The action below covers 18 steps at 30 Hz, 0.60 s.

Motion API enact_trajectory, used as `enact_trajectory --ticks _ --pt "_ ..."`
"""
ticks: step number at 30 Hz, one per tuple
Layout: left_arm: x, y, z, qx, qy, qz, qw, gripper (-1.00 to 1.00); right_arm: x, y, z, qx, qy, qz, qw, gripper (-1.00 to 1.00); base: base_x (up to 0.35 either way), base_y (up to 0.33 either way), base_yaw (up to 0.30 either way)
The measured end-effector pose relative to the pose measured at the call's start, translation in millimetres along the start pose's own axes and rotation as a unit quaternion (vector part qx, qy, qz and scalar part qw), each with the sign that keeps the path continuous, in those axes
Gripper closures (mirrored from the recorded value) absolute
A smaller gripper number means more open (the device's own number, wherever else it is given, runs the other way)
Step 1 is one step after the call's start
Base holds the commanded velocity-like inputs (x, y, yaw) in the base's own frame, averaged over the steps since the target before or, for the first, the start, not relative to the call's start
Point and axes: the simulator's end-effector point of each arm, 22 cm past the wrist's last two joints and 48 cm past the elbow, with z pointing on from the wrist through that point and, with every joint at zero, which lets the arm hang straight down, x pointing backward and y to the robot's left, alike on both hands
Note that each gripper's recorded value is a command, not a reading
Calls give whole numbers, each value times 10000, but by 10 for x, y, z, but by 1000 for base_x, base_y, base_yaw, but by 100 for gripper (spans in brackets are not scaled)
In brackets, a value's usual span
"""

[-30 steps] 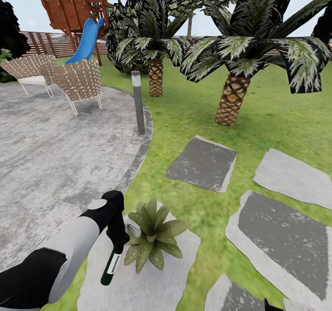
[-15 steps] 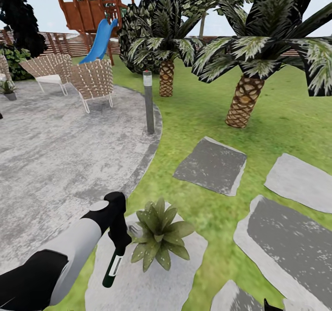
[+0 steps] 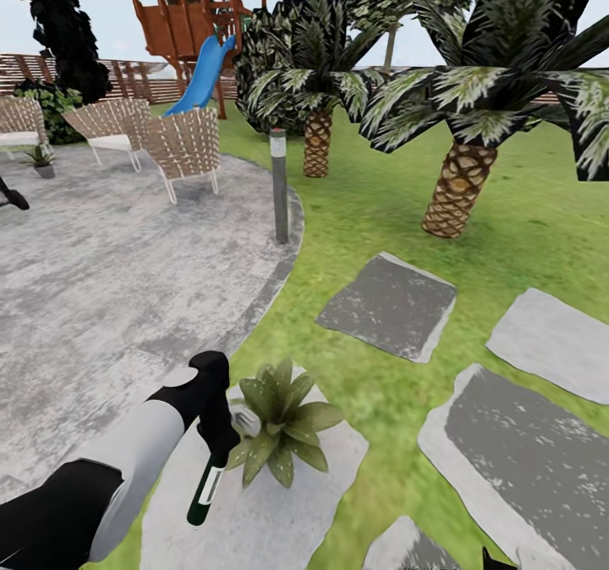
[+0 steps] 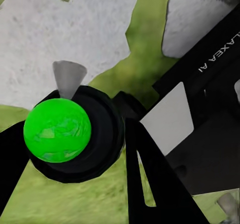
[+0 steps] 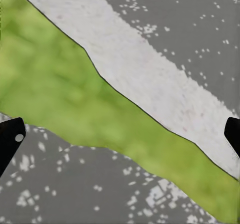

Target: Pick up the pesticide atomizer in the garden and spray insectifuge to fully cover both potted plants in the garden.

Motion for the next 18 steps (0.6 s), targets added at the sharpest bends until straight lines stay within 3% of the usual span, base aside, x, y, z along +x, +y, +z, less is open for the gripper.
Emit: enact_trajectory --ticks 11,15,18 --pt "131 132 18 -66 69 -102 9999 100 3 12 -1 -9 2 -3 10000 -100 -208 -215 278" --pt "438 378 76 -66 147 -415 9990 100 10 17 -4 -13 12 -2 10000 -100 17 -270 278" --pt "487 415 81 -43 133 -490 9987 100 10 17 -5 -15 12 -1 10000 -100 187 -237 278"
